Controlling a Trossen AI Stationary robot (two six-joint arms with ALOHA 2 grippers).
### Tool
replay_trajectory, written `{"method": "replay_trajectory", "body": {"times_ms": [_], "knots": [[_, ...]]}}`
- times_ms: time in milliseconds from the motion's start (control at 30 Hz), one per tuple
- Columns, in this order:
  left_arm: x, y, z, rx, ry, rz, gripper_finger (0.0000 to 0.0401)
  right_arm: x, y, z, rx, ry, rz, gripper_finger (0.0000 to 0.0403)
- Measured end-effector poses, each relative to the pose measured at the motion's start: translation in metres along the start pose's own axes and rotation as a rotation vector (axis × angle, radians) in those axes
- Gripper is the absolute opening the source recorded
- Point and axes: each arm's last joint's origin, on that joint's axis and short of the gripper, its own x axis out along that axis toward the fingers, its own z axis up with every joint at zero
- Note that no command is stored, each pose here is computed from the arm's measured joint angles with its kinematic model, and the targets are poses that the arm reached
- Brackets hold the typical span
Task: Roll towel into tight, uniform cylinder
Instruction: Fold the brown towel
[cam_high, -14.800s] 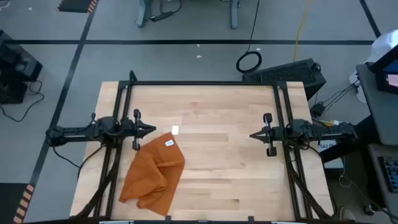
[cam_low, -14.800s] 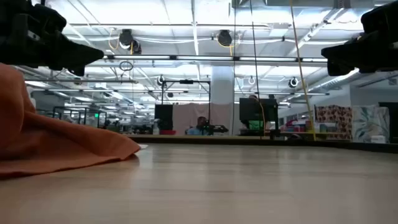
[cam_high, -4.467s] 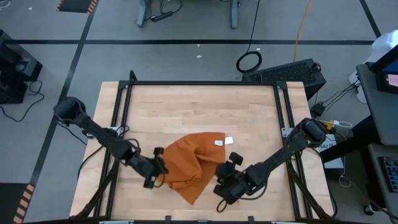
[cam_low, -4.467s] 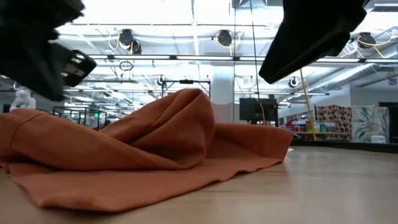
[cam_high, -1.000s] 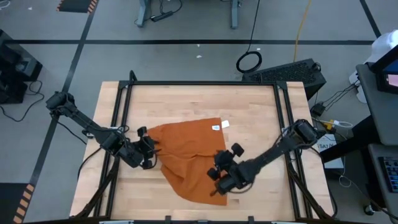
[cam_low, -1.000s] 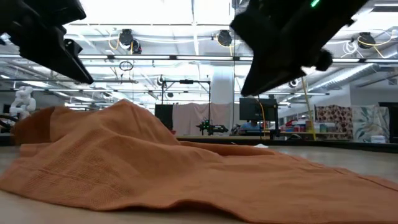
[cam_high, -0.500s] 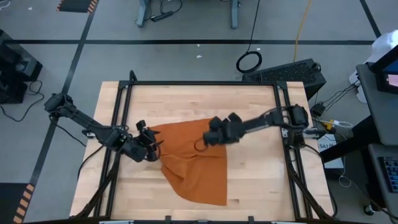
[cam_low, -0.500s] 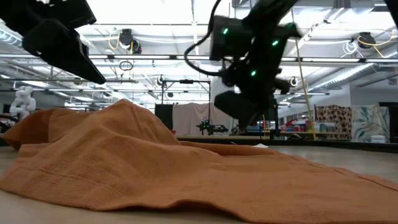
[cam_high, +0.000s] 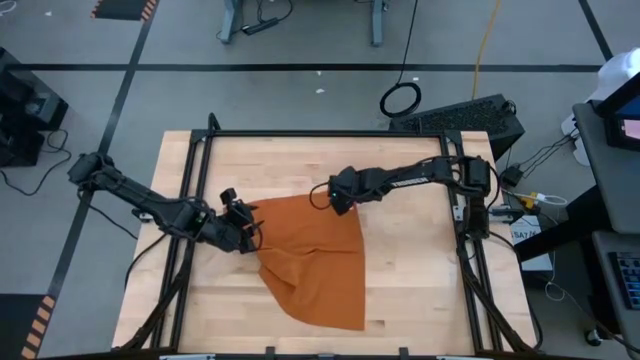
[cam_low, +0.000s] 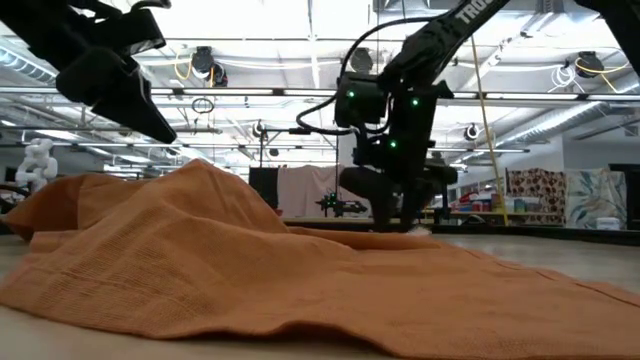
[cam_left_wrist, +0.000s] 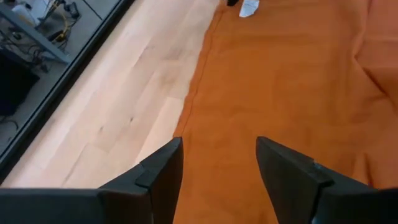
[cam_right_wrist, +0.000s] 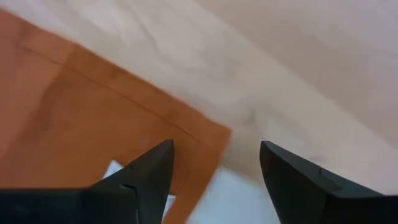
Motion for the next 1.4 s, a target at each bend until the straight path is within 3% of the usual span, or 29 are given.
{"method": "replay_trajectory", "body": {"times_ms": [200,533,833,1100,1400], "knots": [[0.003,0.004,0.002,0.053,0.005,0.008,0.0209,0.009,-0.001,-0.011,0.039,0.018,0.049,0.0179],[0.012,0.011,0.013,0.065,-0.027,-0.005,0.0209,0.008,0.009,-0.022,0.006,-0.069,0.061,0.001],[0.031,0.006,0.017,0.137,-0.01,-0.068,0.0209,-0.009,0.02,-0.011,-0.053,-0.088,0.109,0.0013],[0.05,0.0,0.019,0.185,-0.002,-0.074,0.0209,-0.062,0.029,0.002,-0.104,-0.235,0.183,0.0006],[0.056,0.005,0.026,0.133,-0.046,-0.056,0.0209,-0.143,0.024,-0.014,-0.137,-0.454,0.265,0.0003]]}}
